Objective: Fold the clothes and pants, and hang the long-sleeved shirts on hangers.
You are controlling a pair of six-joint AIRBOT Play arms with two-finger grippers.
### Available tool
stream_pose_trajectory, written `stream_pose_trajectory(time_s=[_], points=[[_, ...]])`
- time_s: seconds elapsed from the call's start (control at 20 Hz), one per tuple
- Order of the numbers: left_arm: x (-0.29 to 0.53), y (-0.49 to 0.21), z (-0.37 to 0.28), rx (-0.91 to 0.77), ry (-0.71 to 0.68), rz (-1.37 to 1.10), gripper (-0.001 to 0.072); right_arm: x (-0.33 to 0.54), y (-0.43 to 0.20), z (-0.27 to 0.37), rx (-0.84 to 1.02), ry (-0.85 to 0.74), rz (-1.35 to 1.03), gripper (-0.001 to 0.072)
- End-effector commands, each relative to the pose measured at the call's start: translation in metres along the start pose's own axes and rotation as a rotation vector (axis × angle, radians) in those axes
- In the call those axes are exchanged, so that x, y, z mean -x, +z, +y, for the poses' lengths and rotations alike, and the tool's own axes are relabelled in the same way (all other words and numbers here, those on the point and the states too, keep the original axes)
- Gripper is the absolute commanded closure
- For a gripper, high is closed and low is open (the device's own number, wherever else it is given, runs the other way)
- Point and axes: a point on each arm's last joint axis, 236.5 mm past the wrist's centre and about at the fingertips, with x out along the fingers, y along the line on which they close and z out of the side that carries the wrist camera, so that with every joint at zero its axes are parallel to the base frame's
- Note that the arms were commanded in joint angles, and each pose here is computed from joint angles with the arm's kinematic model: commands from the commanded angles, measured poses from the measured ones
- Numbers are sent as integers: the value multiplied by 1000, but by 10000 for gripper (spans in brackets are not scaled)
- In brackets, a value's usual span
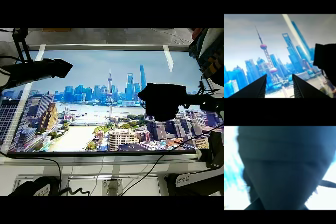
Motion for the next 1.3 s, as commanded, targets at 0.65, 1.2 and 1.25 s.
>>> stream_pose_trajectory(time_s=[0.65, 1.2, 1.25], points=[[35, 18, -4, -167, 58, -56, 364, 418, -86, -159, -566, -794, -479, 687], [35, 18, -4, -166, 58, -55, 361, 418, -165, -227, -1009, -838, -534, 6], [35, 18, -4, -166, 58, -55, 361, 419, -162, -228, -1004, -837, -545, 13]])
